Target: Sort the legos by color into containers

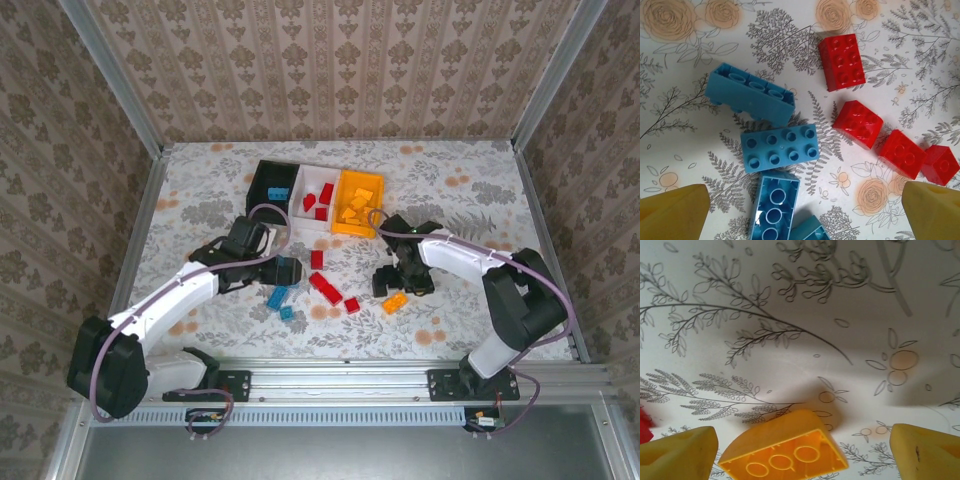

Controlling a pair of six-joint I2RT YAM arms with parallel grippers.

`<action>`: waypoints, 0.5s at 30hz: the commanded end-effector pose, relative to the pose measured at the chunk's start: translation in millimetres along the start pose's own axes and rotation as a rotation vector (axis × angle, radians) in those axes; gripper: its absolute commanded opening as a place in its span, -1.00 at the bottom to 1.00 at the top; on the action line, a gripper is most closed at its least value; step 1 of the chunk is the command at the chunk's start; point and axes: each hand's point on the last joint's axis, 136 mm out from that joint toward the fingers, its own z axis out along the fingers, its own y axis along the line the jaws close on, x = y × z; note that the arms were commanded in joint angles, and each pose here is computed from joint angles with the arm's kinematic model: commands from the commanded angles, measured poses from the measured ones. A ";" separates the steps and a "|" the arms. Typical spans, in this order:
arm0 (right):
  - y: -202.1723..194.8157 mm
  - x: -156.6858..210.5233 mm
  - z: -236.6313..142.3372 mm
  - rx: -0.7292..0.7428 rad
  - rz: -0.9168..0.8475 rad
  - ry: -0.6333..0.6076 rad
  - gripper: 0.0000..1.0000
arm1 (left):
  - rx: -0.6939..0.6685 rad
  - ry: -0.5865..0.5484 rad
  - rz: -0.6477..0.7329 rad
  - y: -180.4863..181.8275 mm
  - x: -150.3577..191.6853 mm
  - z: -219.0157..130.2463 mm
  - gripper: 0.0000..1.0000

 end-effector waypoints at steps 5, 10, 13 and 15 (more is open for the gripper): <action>17.8 4.5 9.7 -0.029 -0.040 0.017 0.75 | 0.015 0.013 -0.032 1.5 5.5 0.2 1.00; 16.7 10.3 14.2 -0.005 -0.052 0.029 0.72 | 0.022 0.017 -0.039 0.5 5.8 1.7 1.00; 13.6 14.3 14.4 0.021 -0.061 0.030 0.69 | 0.021 0.017 -0.040 1.3 7.3 1.3 1.00; 10.6 17.1 14.3 0.044 -0.068 0.033 0.66 | 0.020 0.017 -0.040 1.9 8.6 1.3 1.00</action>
